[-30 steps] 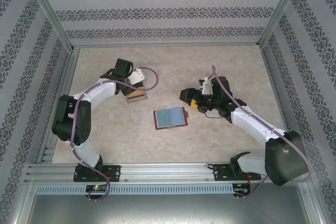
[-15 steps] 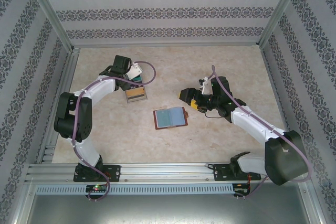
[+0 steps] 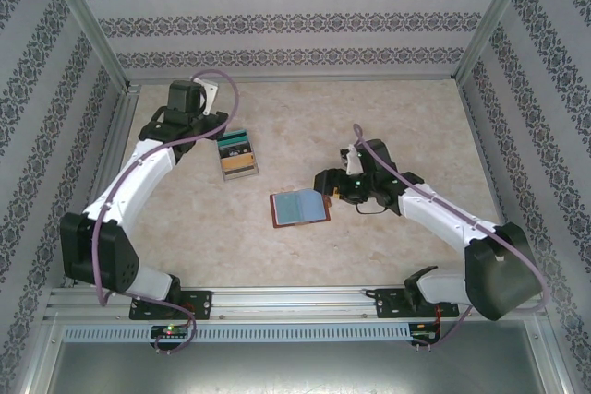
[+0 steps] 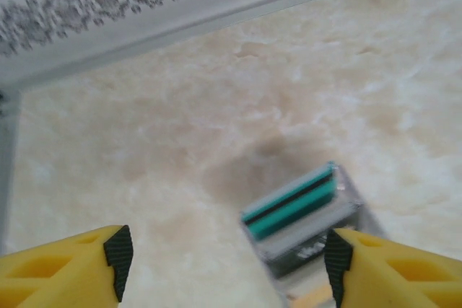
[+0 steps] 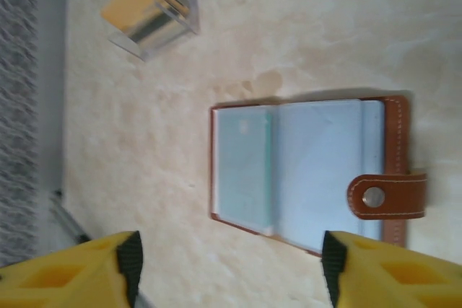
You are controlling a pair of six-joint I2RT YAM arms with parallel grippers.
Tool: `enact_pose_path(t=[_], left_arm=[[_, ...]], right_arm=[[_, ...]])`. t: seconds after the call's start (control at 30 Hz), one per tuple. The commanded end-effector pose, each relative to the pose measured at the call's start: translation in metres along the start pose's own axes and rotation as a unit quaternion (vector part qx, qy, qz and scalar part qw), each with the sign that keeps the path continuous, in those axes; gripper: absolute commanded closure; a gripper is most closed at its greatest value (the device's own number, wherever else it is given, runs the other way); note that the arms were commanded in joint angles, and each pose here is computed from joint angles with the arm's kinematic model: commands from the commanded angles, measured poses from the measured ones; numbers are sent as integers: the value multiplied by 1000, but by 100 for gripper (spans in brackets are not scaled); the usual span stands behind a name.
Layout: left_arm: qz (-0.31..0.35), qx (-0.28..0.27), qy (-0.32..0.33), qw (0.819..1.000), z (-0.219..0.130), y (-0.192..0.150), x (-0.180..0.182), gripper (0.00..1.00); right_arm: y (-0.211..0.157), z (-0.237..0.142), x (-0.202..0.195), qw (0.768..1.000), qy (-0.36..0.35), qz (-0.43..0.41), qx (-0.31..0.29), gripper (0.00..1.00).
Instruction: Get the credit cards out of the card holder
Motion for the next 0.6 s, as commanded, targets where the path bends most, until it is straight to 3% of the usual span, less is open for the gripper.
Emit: enact_pose_path(t=[0.0,0.1,0.23,0.3,0.57], left_arm=[[-187,102,-40,976,-14,-41,-8,23],[-291,158,-116,936,-17,-70,-31,26],[-388,207,-173,881,-14,-110,-53,30],[-405,213,-180,870,-15,-128,-63,32],[-400,272,-173,858,-6,-184,-102,42]], right_arm=[[-8,9,-10,996,-69,-38,32,42],[-18,20,-19,993,-95,-40,52,51],[-31,34,-32,988,-123,-41,83,54],[-36,40,-36,986,-133,-46,94,56],[-47,58,-44,981,-145,-51,118,69]])
Point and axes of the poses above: each hand's point on the last joint's axis, 136 mm out from that joint toward the fingers, its own z axis out along the fingers, its own x axis along the line the jaws close on, y = z × x, the point moved 3 cm from there along -z, back along the fingers, and after that the axes turned 15 degrees about -z, right-handed, at the moved point
